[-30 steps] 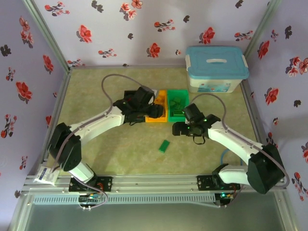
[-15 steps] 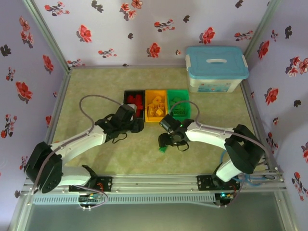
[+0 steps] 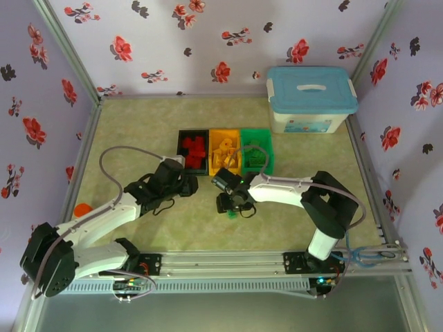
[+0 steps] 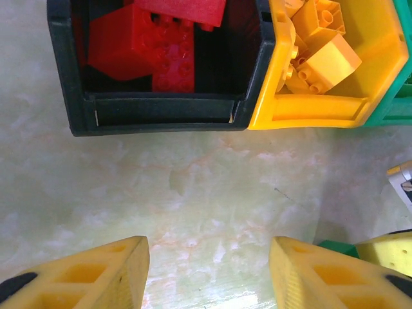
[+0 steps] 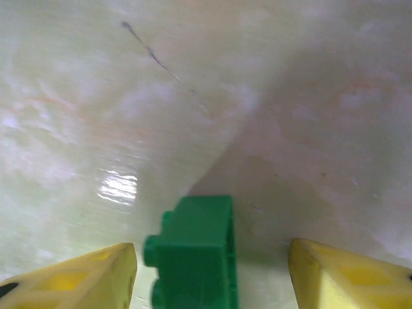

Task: Sort the legos into containers by color
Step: Pick up the lego from the bottom-center of the table.

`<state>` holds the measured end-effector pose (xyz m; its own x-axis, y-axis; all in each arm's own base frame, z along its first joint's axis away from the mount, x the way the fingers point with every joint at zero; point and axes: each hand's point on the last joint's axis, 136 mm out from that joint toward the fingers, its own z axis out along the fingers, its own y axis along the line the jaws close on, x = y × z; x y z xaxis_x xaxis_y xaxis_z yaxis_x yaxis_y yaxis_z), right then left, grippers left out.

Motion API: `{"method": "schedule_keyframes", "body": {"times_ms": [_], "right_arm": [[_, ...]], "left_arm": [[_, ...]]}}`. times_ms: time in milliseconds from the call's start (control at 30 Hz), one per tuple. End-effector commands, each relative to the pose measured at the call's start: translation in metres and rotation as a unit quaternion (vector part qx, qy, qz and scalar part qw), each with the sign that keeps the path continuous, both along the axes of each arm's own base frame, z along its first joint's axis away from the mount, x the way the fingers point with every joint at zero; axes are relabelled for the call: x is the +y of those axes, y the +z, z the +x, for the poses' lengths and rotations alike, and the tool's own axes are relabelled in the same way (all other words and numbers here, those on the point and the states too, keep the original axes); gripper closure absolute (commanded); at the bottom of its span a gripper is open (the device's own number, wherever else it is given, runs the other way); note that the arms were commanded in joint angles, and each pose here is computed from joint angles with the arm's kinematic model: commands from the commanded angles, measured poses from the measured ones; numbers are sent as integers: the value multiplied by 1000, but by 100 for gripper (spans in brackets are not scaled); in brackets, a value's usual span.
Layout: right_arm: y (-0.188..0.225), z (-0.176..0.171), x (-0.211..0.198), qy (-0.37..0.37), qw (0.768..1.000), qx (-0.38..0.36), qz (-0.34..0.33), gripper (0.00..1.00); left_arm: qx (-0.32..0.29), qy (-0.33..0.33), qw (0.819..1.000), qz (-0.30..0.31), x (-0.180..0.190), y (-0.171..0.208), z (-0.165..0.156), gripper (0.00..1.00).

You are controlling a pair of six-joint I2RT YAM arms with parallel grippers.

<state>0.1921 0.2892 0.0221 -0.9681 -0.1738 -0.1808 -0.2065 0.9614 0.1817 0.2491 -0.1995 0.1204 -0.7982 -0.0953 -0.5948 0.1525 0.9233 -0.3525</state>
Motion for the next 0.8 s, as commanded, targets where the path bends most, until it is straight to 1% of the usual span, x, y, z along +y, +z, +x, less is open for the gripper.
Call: {"method": "schedule_keyframes", "body": {"times_ms": [0,67,100,300,400,533,667,767], "right_arm": [[-1,4,2,0,1000,-1,-28,39],[1,7,5,3,1000,-4,-29,46],[2,8,7,5,1000,-5,-28,52],[9,11,8,11,999,-11,-29,76],[15,14,8,14,999,-19,-33,81],[24,19,6,18,998,-34,-40,86],[43,34,-6,15,996,-63,-65,89],[61,50,-18,2,995,-78,-59,92]], "left_arm": [[-7,22,1000,-3,8,2,2,48],[-6,20,1000,0,9,2,2,48],[-7,20,1000,1,10,3,1,48],[-11,25,1000,4,15,1,-1,48],[-10,26,1000,5,16,-1,-2,48],[-10,27,1000,5,19,-1,-4,48],[-16,30,999,4,22,2,-6,48],[-20,31,999,4,24,4,-7,48]]}}
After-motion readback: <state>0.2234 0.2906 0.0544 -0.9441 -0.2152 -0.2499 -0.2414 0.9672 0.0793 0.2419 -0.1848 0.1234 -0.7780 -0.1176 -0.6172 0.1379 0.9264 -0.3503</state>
